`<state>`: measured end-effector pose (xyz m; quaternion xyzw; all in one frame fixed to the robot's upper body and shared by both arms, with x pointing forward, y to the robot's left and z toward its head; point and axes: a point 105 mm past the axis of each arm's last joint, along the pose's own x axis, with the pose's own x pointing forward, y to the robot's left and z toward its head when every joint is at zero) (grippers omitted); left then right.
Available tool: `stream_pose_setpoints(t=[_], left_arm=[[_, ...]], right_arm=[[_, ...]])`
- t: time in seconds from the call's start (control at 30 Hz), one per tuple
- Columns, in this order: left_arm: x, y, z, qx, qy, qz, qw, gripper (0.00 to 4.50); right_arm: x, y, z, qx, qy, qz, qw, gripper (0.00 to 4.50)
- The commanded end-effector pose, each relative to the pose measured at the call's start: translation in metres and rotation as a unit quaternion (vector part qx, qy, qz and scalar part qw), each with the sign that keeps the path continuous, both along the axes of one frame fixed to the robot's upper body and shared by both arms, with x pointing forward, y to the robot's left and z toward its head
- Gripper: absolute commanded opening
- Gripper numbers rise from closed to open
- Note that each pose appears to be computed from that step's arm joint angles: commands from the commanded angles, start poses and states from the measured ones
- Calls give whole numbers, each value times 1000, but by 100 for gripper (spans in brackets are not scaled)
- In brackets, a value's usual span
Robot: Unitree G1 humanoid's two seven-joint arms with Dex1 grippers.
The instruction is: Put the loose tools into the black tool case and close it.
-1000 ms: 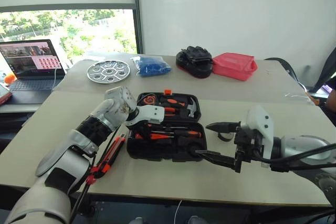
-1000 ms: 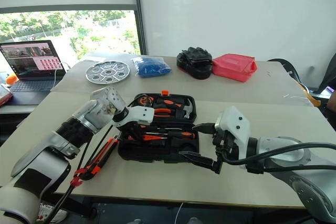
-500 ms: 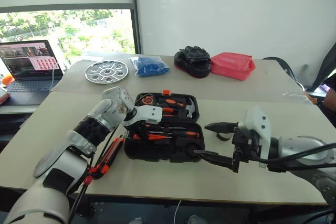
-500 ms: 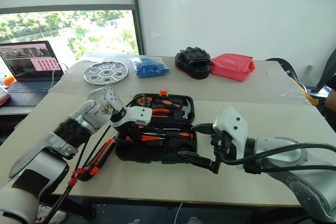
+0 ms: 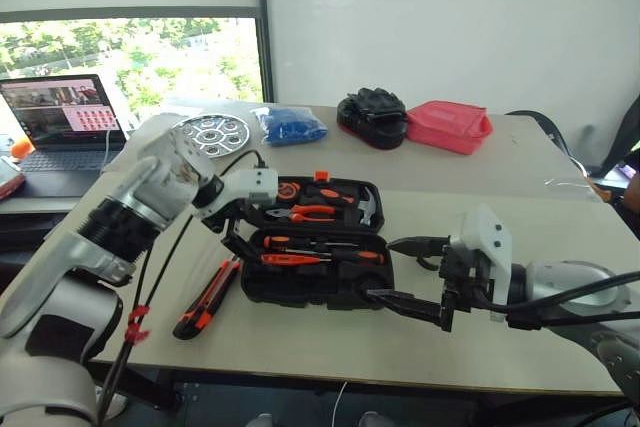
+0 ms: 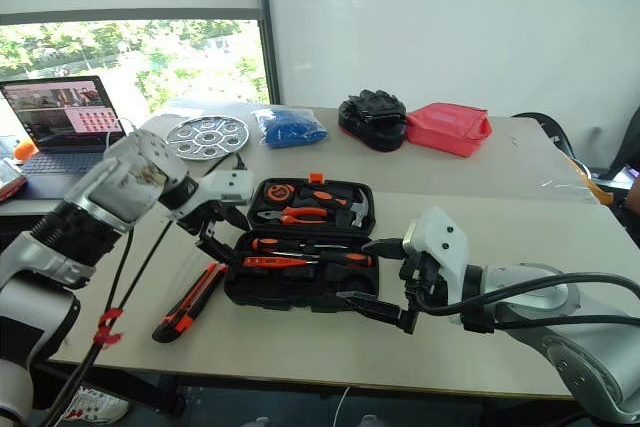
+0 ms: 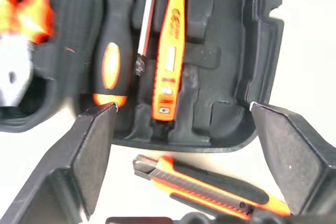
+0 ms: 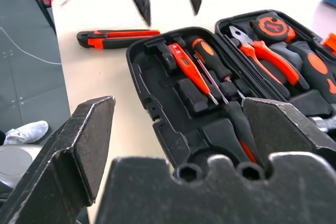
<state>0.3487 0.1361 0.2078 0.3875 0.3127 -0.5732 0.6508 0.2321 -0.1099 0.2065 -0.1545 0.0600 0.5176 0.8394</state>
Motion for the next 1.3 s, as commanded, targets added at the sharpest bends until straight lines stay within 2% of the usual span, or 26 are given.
stream_pose_setpoints(t=[0.03, 0.1, 0.27, 0.3, 0.63, 1.3], left_arm=[[8, -14, 3, -35, -35, -24, 999, 283], [7, -22, 0, -52, -31, -34, 998, 221], [8, -29, -16, -40, -37, -52, 997, 24], [8, -29, -20, -33, -39, -52, 997, 4], [15, -21, -35, 3, -46, -39, 998, 4], [8, -19, -61, 32, -35, -63, 997, 4]], right_arm=[[-1, 3, 8, 4, -26, 7, 1000, 450], [-1, 3, 8, 5, -27, 7, 1000, 450], [-1, 3, 8, 5, -26, 6, 1000, 450], [-1, 3, 8, 5, -26, 6, 1000, 450], [-2, 2, 9, 8, -24, 2, 1000, 450], [0, 3, 7, 12, -20, -3, 1000, 450]])
